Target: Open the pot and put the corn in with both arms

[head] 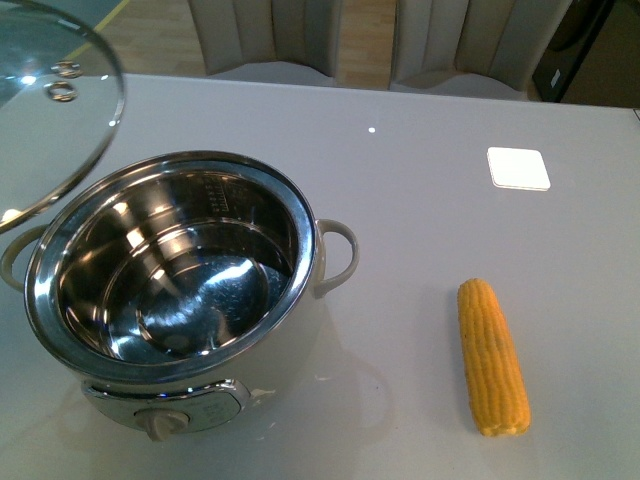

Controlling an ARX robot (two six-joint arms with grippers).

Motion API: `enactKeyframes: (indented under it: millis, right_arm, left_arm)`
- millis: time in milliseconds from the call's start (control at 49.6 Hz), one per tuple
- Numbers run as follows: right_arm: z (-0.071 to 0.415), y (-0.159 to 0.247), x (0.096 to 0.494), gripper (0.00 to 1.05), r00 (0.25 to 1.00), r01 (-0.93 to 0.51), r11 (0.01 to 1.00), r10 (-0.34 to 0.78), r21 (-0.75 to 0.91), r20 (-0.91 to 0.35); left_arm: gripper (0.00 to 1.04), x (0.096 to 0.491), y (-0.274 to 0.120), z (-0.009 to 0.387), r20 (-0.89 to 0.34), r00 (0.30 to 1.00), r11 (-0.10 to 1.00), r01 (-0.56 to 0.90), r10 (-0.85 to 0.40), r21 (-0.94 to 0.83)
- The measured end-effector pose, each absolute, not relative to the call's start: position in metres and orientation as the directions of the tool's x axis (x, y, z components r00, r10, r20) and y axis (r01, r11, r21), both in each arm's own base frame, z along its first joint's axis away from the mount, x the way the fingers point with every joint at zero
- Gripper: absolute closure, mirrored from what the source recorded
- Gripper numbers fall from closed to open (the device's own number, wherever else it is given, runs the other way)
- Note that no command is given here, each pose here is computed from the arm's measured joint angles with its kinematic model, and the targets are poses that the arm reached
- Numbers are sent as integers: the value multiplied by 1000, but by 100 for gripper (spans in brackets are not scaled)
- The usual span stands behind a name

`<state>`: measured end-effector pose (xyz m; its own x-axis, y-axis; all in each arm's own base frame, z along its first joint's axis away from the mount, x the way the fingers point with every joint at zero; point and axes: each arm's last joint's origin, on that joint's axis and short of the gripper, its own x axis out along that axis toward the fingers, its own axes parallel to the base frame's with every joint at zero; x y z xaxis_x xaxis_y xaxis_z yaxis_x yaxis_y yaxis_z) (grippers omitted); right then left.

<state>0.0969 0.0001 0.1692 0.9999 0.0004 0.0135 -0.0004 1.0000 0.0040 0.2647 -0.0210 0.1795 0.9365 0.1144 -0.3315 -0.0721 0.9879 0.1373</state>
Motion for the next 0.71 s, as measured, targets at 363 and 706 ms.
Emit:
enactKeyframes:
  millis: [363, 706]
  right_arm:
    - [169, 0, 97, 9, 1000, 0, 1000, 0, 4, 14]
    - [169, 0, 97, 9, 1000, 0, 1000, 0, 4, 14]
  left_arm:
    - [61, 235, 97, 160, -326, 886, 942, -288, 330, 173]
    - [61, 237, 139, 110, -390, 841, 926, -352, 375, 133]
